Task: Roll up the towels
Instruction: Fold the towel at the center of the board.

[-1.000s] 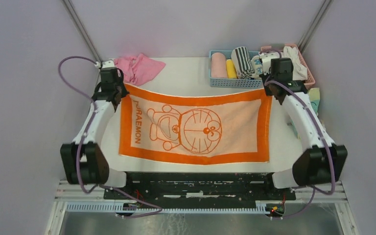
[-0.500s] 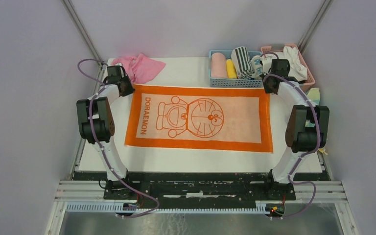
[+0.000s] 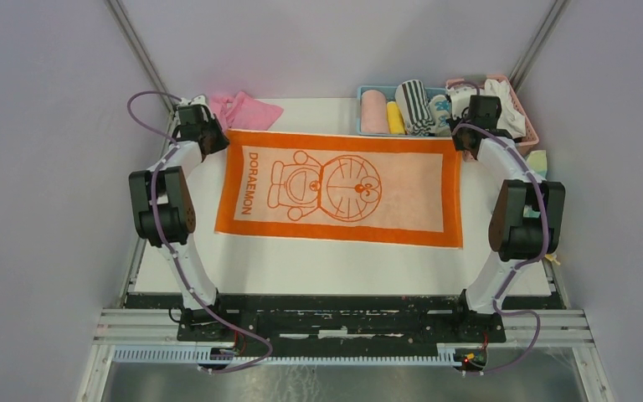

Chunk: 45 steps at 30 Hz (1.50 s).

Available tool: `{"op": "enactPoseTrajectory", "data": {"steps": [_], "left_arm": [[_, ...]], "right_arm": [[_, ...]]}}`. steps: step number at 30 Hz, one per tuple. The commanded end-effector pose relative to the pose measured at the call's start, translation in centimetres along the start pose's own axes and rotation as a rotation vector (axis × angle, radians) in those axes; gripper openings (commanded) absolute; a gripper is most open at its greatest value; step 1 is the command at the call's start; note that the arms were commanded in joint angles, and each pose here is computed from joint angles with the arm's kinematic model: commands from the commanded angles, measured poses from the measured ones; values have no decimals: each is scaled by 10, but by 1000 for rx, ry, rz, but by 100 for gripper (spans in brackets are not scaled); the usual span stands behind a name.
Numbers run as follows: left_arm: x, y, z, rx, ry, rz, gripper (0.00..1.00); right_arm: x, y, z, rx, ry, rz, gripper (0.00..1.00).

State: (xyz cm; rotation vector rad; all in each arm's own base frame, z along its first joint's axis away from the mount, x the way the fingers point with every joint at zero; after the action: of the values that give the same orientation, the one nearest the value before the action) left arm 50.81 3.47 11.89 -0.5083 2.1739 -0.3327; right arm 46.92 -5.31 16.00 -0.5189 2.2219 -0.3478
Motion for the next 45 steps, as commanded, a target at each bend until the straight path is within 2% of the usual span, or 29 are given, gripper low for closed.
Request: {"op": "enactPoseTrajectory", "data": {"steps": [1,9,18,25,32,37,45], "left_arm": [[-26,5,-27,25,-94,19,3],[-19,7,-59,35,-107,5,3],[-6,9,-93,7,-134,-3,3],[7,6,-121,12,-140,-36,3],[34,21,-138,-84,-124,-147,3],[48,35,-155,-184,-162,-242,3],[83,55,-172,-288,-196,-396,4]], "right_arm": [[-9,-17,-21,61,-64,13,0],[4,-12,-51,79,-68,71,0],[34,2,-84,108,20,218,0],[47,13,-110,122,21,322,0],[68,23,-128,164,26,384,0],[78,28,-139,193,-2,428,1],[111,39,-144,271,38,509,2]]}}
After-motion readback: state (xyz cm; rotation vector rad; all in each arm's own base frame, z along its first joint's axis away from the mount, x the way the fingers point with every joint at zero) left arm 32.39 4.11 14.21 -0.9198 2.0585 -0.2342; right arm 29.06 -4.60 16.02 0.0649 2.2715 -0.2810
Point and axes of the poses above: each gripper's point midway between its finger pads, its own z axis out along the fingers, its own y axis along the line the jaws close on, x = y × z, the point moved 4 cm from there along -z, back along the fingers, and after that the axes turned 9 degrees about -z, right-handed, at the moved point
